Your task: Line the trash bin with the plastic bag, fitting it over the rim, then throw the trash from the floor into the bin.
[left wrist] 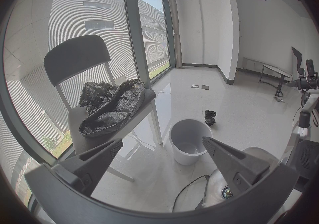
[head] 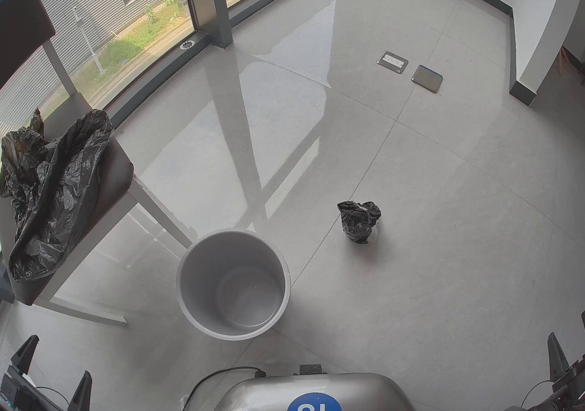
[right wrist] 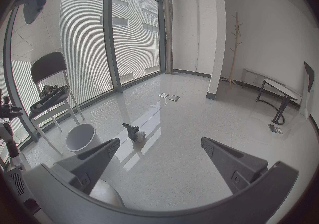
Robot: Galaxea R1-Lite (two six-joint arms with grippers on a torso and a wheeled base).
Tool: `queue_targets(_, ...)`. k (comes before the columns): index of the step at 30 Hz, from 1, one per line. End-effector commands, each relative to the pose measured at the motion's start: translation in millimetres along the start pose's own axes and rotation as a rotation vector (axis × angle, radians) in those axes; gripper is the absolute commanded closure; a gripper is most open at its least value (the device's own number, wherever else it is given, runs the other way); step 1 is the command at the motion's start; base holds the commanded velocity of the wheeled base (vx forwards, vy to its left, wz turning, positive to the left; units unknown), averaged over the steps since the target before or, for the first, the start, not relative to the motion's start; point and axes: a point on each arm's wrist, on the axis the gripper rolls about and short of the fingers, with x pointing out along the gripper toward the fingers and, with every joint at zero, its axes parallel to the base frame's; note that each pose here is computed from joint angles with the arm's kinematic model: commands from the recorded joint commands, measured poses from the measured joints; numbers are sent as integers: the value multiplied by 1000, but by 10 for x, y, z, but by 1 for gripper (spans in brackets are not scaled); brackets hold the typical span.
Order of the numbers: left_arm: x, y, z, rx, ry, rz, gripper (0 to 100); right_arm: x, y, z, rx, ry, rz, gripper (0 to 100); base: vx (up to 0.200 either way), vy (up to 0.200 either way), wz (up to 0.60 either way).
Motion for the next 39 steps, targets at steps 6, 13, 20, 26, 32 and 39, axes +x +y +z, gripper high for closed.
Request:
queue_targets(6, -74, 197, 738, -405, -17, 244, 0, 16, 2, -50, -4, 23, -3, 0, 0, 0, 0)
queue_targets(13, 74, 315, 1109, -248, 157, 332, 0, 31, 4, -46, -6, 43, -13, 0, 0, 0, 0)
queue_targets(20, 338, 375, 1255, -401, 238, 448, 0, 31, 5, -49, -17, 46, -9, 0, 0, 0, 0)
queue_targets(26, 193, 312, 1112, -477, 320, 352, 0, 31, 7, -45, -29, 46, -1, 0, 0, 0, 0)
queue_targets(32, 343, 345, 1158, -675, 324, 458, 0, 32, 6, -51, -29, 49, -2, 0, 0, 0, 0)
queue_targets(39, 517, 397, 1196, -750, 320, 526, 0, 31, 6, -46, -29, 48, -2, 0, 0, 0, 0)
